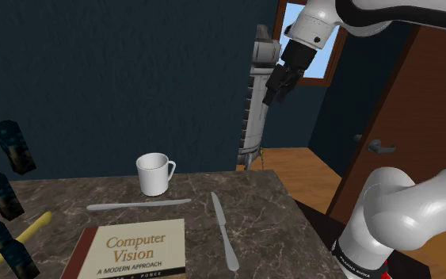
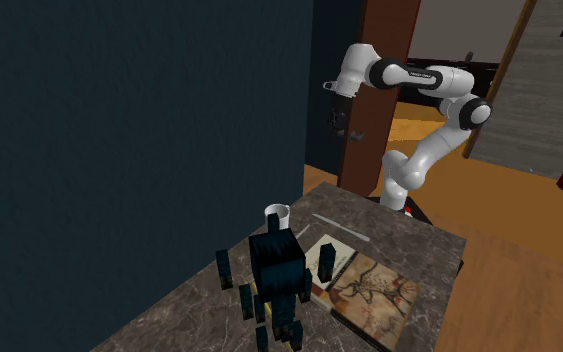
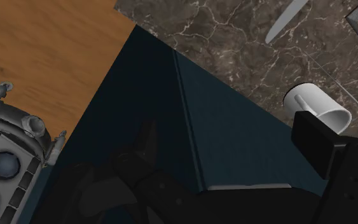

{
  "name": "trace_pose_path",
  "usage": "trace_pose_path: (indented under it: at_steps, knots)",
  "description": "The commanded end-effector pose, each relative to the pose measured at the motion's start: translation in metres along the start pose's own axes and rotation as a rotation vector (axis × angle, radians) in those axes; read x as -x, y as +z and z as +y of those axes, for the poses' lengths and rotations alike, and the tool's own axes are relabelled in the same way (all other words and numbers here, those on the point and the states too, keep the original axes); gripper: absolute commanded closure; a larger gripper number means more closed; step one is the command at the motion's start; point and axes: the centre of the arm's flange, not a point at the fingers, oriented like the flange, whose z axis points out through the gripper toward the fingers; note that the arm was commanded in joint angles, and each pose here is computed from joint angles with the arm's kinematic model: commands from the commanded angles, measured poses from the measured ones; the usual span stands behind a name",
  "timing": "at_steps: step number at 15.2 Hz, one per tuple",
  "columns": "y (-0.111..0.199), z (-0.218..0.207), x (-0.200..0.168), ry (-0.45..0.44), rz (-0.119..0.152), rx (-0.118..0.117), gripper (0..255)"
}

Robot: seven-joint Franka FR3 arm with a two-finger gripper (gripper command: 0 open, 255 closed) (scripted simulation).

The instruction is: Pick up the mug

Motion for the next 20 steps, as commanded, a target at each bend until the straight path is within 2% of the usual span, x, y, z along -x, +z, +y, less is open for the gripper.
trace_pose_path:
  at_steps: [1, 20]
  knots:
    - [0.000, 0.000, 0.000, 0.000, 0.000, 0.000, 0]
    - [0.146, -0.196, -0.126, -0.014, -0.155, 0.110, 0]
